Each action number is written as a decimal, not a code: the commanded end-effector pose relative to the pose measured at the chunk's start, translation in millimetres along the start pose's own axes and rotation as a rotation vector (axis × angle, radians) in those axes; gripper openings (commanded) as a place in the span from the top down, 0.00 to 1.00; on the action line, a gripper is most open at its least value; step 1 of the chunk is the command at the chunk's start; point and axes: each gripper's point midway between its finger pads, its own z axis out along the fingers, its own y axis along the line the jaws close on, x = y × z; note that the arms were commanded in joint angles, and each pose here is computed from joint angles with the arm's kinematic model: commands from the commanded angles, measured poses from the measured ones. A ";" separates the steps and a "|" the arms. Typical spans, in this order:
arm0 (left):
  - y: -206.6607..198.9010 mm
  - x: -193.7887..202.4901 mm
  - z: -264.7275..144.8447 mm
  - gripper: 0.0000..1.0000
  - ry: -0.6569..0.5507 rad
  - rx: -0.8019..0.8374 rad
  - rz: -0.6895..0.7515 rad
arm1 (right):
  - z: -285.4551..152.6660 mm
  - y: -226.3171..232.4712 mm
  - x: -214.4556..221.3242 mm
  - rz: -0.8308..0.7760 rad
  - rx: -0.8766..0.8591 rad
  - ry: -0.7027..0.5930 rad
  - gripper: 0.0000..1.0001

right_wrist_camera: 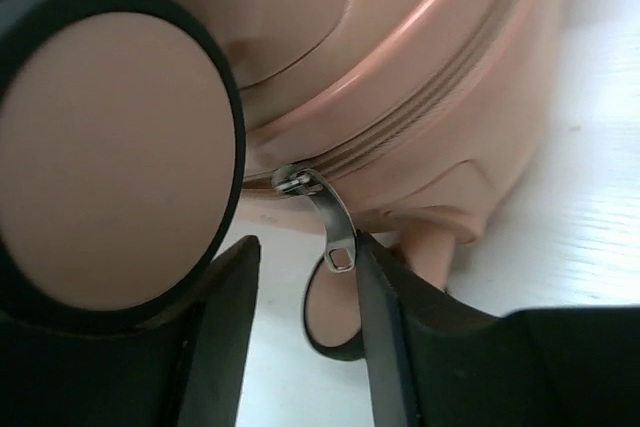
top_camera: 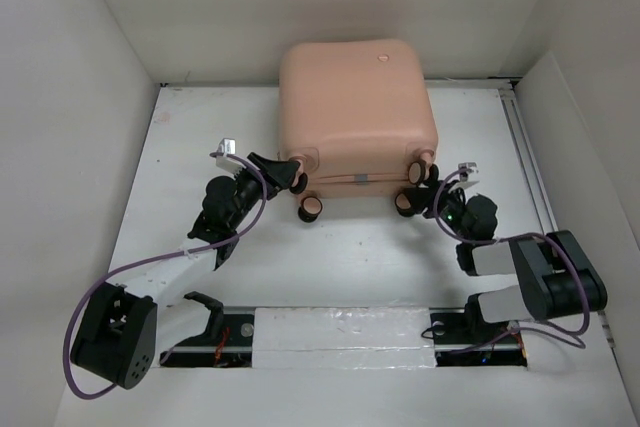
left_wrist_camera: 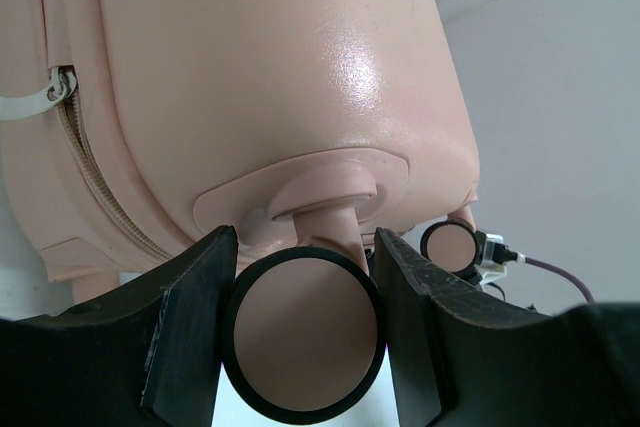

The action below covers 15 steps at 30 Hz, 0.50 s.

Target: Pack the luggage

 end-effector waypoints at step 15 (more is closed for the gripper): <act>-14.9 2.8 0.8 1.00 0.031 0.057 0.009 | 15.7 67.3 12.2 -0.083 0.023 -0.113 1.00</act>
